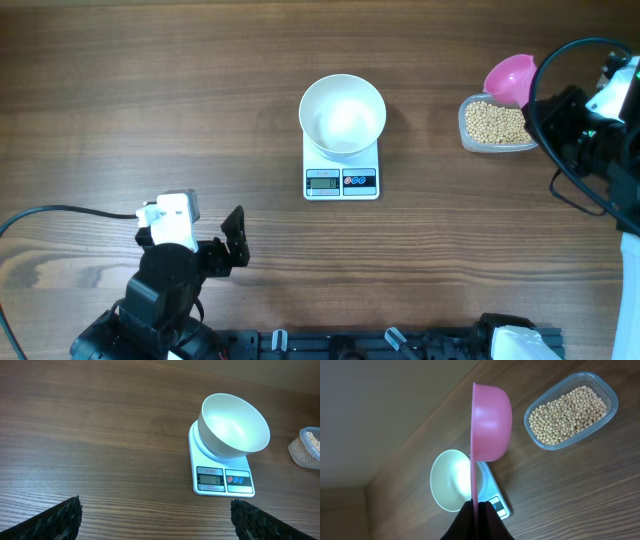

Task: Scoop item into bowl and weigh 150g on scale
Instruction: 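Hold the pink scoop with the right gripper above the soybean tub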

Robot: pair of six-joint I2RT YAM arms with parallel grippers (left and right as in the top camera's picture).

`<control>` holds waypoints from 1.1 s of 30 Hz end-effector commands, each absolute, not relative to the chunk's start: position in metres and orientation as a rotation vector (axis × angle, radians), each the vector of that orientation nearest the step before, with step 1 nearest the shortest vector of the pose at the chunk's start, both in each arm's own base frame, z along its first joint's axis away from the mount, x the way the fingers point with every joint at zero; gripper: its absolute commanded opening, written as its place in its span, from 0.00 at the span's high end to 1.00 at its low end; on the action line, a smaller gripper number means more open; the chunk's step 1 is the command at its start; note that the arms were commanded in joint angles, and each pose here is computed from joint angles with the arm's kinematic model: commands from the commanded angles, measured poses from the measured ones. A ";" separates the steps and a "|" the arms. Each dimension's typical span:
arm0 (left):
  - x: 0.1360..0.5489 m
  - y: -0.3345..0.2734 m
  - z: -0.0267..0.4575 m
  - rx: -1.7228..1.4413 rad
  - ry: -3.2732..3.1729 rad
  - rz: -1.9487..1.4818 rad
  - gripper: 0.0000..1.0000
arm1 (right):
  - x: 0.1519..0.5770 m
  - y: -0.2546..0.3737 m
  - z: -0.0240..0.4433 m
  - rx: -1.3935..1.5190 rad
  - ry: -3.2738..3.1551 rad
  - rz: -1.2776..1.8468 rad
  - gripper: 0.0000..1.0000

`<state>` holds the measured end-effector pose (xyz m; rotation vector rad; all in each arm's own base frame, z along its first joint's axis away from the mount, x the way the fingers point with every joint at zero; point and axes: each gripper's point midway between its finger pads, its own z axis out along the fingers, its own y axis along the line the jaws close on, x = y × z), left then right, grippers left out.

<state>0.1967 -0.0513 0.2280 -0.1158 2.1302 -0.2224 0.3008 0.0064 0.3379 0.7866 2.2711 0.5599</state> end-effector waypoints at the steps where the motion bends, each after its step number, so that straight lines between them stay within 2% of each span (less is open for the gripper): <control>1: 0.196 -0.050 0.227 -0.118 2.131 -0.219 0.00 | 0.302 -0.002 0.349 0.893 2.192 0.558 0.96; 9: 0.196 -0.050 0.227 -0.118 2.131 -0.219 0.00 | 0.303 -0.013 0.349 0.974 2.151 0.513 0.96; 33: 0.196 -0.050 0.227 -0.118 2.132 -0.219 0.00 | 0.303 -0.021 0.347 0.964 2.150 0.445 0.96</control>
